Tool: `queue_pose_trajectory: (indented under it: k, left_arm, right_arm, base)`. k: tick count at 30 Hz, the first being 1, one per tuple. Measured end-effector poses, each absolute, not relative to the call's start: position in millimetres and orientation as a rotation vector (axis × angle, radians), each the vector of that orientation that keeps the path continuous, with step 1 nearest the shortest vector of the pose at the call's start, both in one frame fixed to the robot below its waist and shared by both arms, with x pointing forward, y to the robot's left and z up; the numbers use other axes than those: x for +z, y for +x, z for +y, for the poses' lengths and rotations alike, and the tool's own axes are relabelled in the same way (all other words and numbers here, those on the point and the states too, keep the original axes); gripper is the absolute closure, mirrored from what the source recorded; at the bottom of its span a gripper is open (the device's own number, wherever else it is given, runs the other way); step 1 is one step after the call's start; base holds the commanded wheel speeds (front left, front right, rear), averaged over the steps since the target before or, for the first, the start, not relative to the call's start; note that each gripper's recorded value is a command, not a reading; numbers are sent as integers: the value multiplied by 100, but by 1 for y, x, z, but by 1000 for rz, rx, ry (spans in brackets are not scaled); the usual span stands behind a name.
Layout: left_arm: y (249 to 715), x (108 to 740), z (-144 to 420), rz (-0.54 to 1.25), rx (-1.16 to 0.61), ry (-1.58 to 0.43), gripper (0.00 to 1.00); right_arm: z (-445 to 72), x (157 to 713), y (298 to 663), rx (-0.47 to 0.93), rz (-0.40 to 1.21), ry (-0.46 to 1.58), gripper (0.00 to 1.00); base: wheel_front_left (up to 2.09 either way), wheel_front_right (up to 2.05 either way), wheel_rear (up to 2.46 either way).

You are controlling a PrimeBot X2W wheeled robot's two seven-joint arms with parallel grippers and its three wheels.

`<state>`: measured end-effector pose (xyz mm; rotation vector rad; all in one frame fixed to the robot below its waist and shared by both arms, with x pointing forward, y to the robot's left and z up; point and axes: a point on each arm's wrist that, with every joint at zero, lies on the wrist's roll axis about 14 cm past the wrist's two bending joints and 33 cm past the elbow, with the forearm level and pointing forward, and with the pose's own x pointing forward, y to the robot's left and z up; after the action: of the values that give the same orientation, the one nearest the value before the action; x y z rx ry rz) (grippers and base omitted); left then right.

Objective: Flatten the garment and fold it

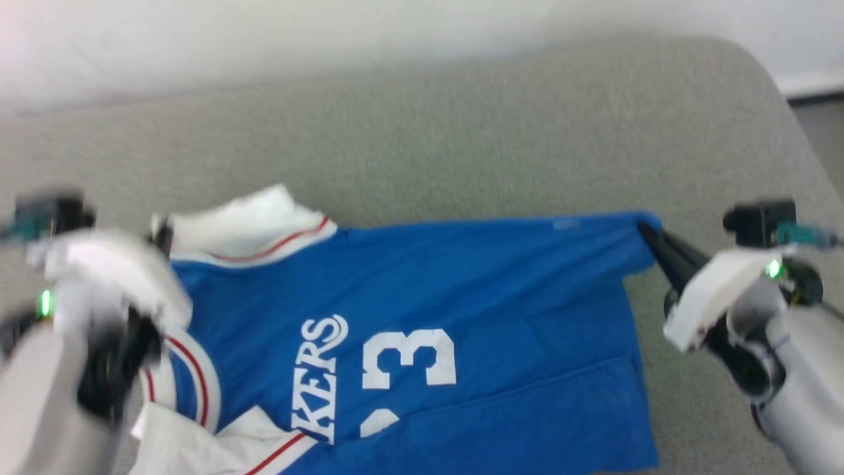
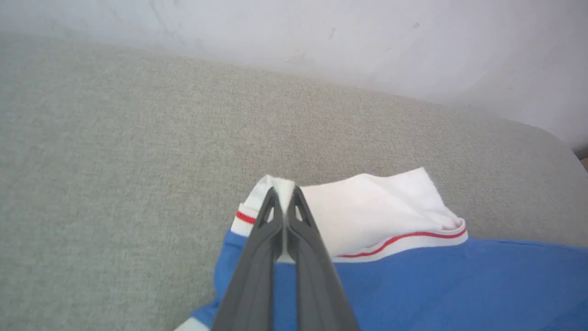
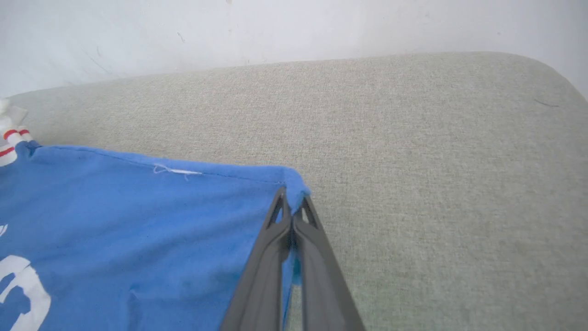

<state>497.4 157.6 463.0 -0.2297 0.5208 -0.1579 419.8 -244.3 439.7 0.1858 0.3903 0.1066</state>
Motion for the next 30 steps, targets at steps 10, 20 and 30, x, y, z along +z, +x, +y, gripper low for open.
queue_pose_trajectory:
  k: [10,20,30]
  left_arm:
    - [383,449,199,558,-1,-297,100]
    - [323,428,212,637,88,-319,100]
    - [298,404,186,742,41,-351,0]
  right_arm:
    - [-229,416,357,92,446,276,100]
    - [-232,388,320,15,493,345,100]
    - [-221,380,302,38,526,312,0]
  base:
    - [0,0,0]
    - [0,0,0]
    - [0,0,0]
